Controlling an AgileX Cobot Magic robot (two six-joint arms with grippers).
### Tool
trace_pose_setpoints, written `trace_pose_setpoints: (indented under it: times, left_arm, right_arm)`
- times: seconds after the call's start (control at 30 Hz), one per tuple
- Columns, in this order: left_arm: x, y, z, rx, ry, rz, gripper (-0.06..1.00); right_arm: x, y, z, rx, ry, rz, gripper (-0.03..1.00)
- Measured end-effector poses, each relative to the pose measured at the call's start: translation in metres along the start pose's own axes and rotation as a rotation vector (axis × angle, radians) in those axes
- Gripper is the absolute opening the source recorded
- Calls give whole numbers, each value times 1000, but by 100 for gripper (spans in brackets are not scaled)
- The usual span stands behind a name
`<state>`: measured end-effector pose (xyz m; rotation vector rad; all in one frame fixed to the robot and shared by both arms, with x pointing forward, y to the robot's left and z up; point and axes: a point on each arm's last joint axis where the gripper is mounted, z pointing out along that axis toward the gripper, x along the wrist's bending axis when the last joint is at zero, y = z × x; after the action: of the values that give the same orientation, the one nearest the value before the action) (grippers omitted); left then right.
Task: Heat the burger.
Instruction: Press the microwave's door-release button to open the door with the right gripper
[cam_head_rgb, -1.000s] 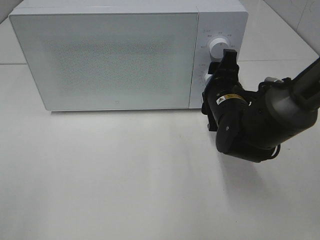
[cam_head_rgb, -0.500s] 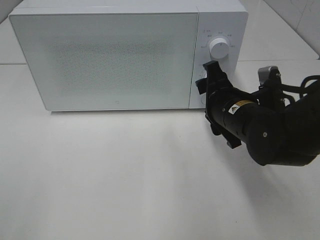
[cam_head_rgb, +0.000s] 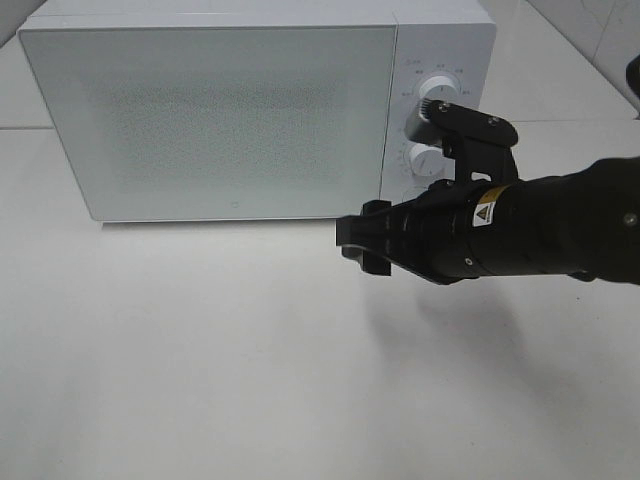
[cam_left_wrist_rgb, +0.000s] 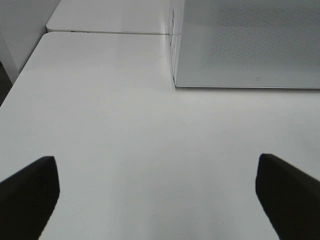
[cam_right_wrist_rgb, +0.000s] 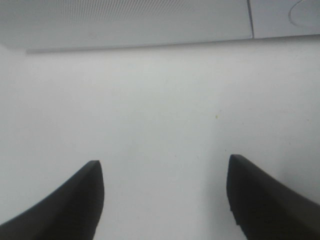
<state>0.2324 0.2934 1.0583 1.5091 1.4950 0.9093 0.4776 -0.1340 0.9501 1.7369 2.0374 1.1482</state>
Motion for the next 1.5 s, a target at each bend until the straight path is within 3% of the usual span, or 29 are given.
trace_pose_setpoints:
  times: [0.07,0.13,0.37,0.77,0.9,1.1,1.2,1.27,1.37,1.4,1.5]
  left_arm:
    - [0,0,0,0,0,0,99]
    - [0,0,0,0,0,0,99]
    - [0,0,0,0,0,0,99]
    - [0,0,0,0,0,0,99]
    - [0,0,0,0,0,0,99]
    - [0,0,0,0,0,0,99]
    - [0,0,0,0,0,0,99]
    - [0,0,0,0,0,0,99]
    - [0,0,0,0,0,0,99]
    - [0,0,0,0,0,0,99]
    - [0,0,0,0,0,0,99]
  right_arm:
    - [4,3,-12,92,-6,-96,69]
    - [4,3,-15,119,-11,-117,69]
    - [-1,-11,-48,390,-81,-197,69]
    - [-1,-5,-109,380,-86,-247,69]
    - [-3,-6,-154,251,-42,-253,69]
    - [-14,-23,-184,145,-20,-241,69]
    - [-27,-34,-200,87,-46,-194,69]
    - [-41,-47,-221,-9,-103,-144,69]
    - [-43,-49,-228,-53,-112,-130,69]
    - [-46,-53,-242,-140,-129,-107,71]
    - [-48,-60,-258,-239,-153,-80,74]
